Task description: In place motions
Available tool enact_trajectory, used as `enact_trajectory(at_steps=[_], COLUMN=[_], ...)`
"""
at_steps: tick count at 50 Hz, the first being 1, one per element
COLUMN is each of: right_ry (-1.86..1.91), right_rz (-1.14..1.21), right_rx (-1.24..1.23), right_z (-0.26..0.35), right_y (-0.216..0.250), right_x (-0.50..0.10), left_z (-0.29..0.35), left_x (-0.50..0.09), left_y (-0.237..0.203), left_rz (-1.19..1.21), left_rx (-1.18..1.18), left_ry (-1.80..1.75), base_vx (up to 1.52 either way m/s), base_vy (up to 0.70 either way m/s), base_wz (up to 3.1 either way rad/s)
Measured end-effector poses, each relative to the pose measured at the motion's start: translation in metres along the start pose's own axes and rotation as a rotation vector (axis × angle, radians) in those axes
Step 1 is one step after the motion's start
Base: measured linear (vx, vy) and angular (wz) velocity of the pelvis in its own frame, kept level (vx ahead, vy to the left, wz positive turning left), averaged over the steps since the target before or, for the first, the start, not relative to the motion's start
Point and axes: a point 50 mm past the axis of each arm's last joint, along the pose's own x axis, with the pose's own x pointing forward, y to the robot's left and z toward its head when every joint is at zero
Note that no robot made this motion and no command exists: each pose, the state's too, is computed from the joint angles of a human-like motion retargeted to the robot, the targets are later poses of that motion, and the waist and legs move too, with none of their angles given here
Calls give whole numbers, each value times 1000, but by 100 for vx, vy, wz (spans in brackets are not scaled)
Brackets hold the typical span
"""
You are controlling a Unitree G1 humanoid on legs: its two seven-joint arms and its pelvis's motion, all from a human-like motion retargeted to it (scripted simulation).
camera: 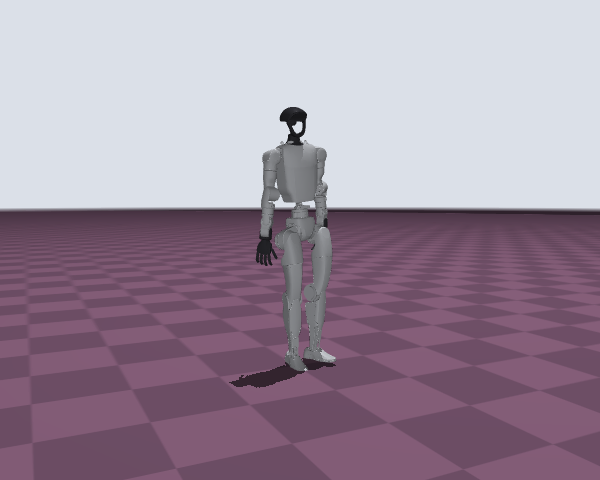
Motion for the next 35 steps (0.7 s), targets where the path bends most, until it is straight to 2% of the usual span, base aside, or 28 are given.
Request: enact_trajectory(at_steps=[4, 11, 20, 27, 35], right_ry=[-26, -27, -106, -71, -39], right_rz=[35, 34, 72, 59, 12], right_rx=[60, -72, -102, -106, -54], right_z=[0, 8, 26, 14, -5], right_y=[3, 7, 12, 6, -2], right_x=[0, 0, 0, 0, 0], left_z=[36, 46, 11, -18, -21], left_x=[-2, -2, 0, 0, -1], left_y=[1, -9, -7, -9, -5], left_rz=[-6, -50, -58, -61, -28], left_rx=[57, 9, 42, 57, 95], left_ry=[-110, -166, -38, 61, 99], base_vx=[4, 8, 10, 11, 3], base_vy=[5, 10, 7, 11, 6], base_wz=[-10, -33, -4, -7, 10])
